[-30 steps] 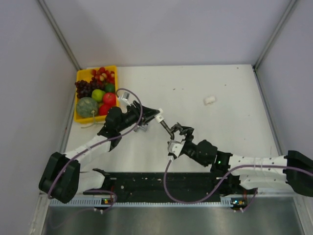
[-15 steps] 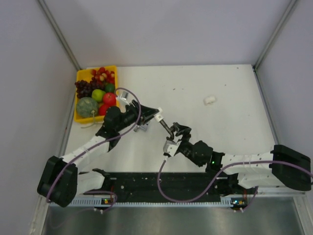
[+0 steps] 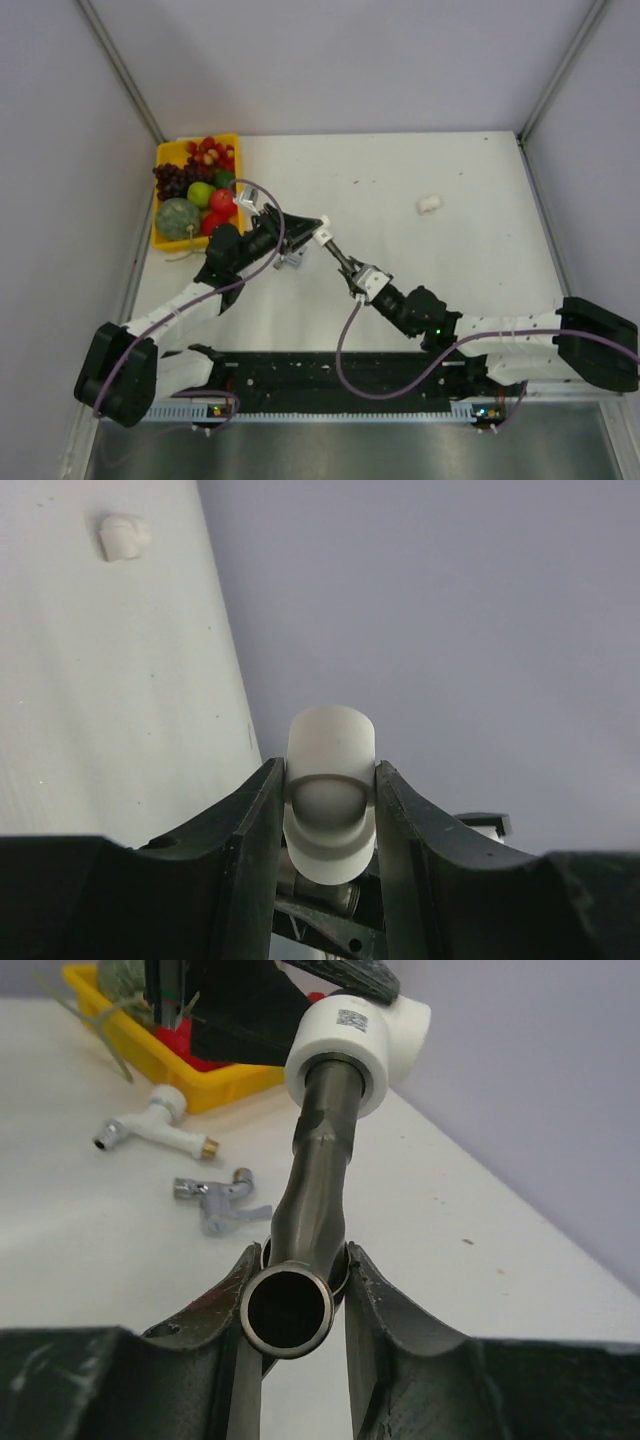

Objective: Install the water faucets

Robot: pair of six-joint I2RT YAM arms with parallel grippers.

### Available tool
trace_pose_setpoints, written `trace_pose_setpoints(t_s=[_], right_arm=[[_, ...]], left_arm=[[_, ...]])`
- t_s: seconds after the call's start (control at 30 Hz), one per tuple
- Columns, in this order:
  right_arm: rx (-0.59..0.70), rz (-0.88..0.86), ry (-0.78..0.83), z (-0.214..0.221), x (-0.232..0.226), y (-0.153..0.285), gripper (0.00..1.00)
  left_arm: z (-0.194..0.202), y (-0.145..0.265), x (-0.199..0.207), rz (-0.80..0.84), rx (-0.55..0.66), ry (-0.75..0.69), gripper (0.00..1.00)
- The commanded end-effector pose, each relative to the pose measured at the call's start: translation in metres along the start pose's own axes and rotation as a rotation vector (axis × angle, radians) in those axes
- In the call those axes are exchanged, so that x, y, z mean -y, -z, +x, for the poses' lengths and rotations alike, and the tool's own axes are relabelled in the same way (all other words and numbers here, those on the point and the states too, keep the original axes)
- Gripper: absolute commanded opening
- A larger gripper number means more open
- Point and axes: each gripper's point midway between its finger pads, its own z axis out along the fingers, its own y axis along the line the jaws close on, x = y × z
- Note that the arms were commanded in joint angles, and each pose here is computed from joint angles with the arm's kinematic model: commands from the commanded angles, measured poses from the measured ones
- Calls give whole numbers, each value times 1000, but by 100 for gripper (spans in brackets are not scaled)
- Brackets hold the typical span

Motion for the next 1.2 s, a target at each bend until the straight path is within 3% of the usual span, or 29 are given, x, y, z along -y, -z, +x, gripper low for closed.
trace_pose_setpoints(t_s=[0.0,0.13,0.27,0.3,0.6,0.7,0.83,1.17], right_arm=[[253,59,-546,-53,24,9,0],[358,87,-928,-61,48,19,0],[401,36,-1110,-70,59,22,0],[405,11,-1129,-75,59,21,0],[357,-179,-1070,-107,47,20,0],[357,-255,-1017,-119,40,20,0],[366,-278,-1009,-126,39,19,0],[357,-303,-994,-124,33,17,0]], left_arm=[[3,14,54,271,20,-138,0],[9,23,63,374,25,-243,0],[24,36,77,499,-2,-450,1],[27,38,77,505,-13,-480,4],[22,41,75,391,16,-746,52],[21,45,85,414,39,-785,55],[31,46,94,461,-30,-798,56],[32,51,114,537,-16,-726,64]])
